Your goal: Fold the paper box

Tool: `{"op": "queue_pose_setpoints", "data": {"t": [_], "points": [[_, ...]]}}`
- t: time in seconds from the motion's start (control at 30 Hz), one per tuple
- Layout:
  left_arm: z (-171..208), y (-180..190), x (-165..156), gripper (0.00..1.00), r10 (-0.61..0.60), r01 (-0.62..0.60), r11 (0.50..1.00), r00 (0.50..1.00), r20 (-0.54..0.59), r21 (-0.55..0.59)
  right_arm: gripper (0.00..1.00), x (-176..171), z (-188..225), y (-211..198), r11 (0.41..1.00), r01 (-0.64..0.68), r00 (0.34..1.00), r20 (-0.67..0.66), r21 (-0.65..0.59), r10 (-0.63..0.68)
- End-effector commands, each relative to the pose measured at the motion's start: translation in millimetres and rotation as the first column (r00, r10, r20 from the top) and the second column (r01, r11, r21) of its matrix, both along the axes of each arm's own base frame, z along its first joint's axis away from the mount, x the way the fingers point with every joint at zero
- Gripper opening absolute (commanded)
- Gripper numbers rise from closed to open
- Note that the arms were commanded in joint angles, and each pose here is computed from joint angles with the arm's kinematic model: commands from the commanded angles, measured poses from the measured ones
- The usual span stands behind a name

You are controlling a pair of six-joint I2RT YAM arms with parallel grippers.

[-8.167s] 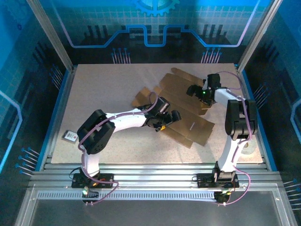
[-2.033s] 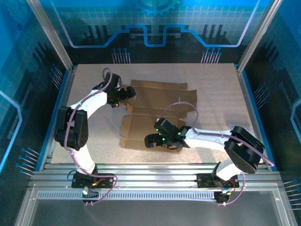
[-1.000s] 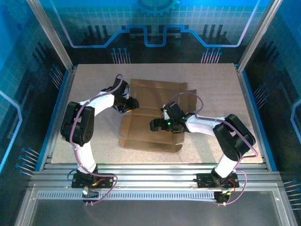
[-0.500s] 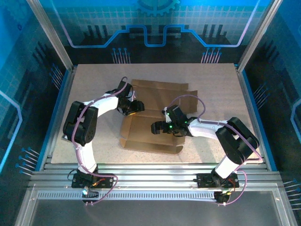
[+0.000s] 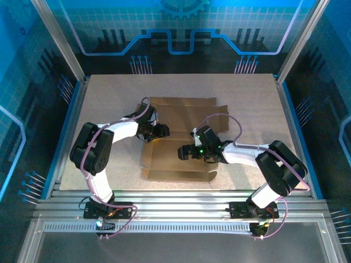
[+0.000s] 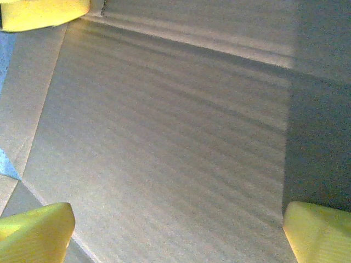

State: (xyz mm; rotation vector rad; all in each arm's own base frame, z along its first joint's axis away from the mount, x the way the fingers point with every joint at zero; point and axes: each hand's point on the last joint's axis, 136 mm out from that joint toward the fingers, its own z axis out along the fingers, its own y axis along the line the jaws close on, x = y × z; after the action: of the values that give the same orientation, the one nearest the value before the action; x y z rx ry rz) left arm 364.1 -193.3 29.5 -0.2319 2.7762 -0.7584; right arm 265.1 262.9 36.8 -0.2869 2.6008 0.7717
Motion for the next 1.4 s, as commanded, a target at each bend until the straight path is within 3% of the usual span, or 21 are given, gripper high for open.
{"op": "queue_pose_setpoints", "data": {"t": [0.0,0.2,0.33,0.6,0.97,1.37], "points": [[-20,8,-37,0.6,0.055,-0.051,0.998,0.991,-0.123,0.036,1.0,-51,-43,-30,0.99,-0.025,0.98,-0.2,-0.137,-0.003],[26,10,-25,0.63,0.064,-0.063,0.998,0.997,-0.04,0.022,1.0,-57,-35,-34,0.987,-0.03,0.985,-0.17,-0.159,0.002],[60,25,-10,0.66,0.081,-0.082,0.994,0.997,0.011,0.076,1.0,-59,-35,-38,0.985,-0.03,0.987,-0.163,-0.168,0.003],[91,56,47,0.72,0.155,-0.159,0.984,0.986,0.068,0.074,1.0,-64,-41,-37,0.982,-0.053,0.985,-0.174,-0.18,0.021],[71,75,141,0.78,0.208,-0.222,0.961,0.973,0.097,0.164,1.0,-66,-43,-35,0.981,-0.057,0.984,-0.175,-0.187,0.024],[40,78,191,0.94,0.185,-0.197,0.97,0.978,0.095,0.14,1.0,-69,-47,-31,0.98,-0.069,0.983,-0.183,-0.188,0.035]]}}
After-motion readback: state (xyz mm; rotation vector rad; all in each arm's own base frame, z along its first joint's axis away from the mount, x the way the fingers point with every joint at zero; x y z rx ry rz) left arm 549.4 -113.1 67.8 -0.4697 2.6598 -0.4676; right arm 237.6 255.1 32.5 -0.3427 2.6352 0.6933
